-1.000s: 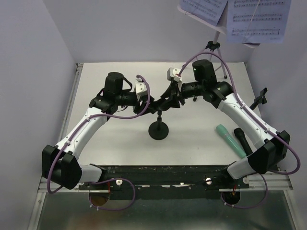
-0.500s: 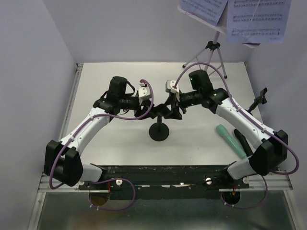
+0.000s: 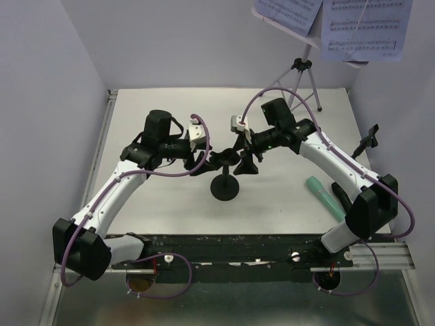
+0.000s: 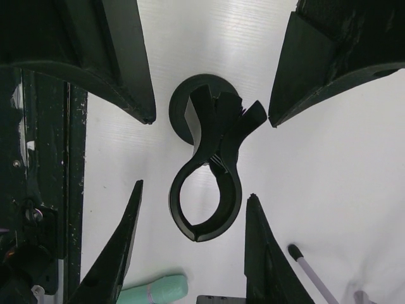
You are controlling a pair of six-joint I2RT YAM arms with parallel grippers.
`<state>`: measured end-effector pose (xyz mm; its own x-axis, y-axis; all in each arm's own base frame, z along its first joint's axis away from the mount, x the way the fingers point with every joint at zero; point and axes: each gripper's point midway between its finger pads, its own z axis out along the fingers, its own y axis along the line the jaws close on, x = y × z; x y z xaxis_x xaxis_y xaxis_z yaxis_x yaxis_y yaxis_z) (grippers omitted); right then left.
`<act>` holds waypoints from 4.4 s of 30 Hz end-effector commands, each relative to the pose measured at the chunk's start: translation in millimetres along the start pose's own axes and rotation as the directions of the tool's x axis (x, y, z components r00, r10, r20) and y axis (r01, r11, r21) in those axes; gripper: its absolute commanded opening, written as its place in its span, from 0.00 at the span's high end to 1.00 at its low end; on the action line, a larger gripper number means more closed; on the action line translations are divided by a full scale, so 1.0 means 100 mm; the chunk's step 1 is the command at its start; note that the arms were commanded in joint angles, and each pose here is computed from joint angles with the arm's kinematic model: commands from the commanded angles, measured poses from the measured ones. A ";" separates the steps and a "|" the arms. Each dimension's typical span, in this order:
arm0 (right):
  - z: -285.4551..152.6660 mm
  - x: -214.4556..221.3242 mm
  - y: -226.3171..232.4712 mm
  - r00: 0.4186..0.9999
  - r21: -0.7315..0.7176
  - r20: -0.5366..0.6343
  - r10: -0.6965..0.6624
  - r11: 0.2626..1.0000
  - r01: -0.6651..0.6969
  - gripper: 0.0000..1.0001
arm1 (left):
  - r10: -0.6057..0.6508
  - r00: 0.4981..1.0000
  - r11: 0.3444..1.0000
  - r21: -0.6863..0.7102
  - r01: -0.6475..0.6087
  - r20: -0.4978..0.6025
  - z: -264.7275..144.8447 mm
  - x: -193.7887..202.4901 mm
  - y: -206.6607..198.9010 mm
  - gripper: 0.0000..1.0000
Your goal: Pack up the instrument practice props
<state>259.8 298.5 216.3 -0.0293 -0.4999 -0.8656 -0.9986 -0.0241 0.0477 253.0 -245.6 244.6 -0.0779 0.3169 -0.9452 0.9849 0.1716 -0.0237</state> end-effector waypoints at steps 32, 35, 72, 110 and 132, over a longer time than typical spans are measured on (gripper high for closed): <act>-1.10 0.53 -0.67 0.950 0.666 -0.138 0.280 0.736 -0.120 0.96 | 0.020 1.000 0.982 -0.191 -0.015 0.022 -0.32 -0.14 0.20 0.18; -1.48 0.80 -0.80 0.912 0.749 -0.068 0.405 0.624 -0.221 0.96 | 0.014 1.000 0.983 -0.186 -0.008 0.028 -0.30 -0.14 0.20 0.18; -3.06 1.62 -0.85 0.743 0.913 0.232 0.627 0.123 -0.389 0.01 | -0.024 0.999 0.985 -0.170 0.031 0.047 -0.23 -0.18 0.27 0.18; -1.93 0.64 -2.59 0.871 0.890 0.393 0.295 0.117 -0.441 0.19 | -0.092 0.995 0.976 -0.202 0.083 -0.034 -0.35 -0.29 0.26 0.18; -1.75 1.18 -3.00 0.853 0.916 0.363 0.374 0.026 -0.401 0.39 | -0.059 0.996 0.969 -0.242 0.042 -0.062 -0.45 -0.28 0.24 0.18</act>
<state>550.8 91.3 182.7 -0.4488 -0.1138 -0.8863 -0.0444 0.9935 -0.1050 277.6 -213.8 268.3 -0.1938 0.3528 -0.9154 0.9163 0.3985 -0.0405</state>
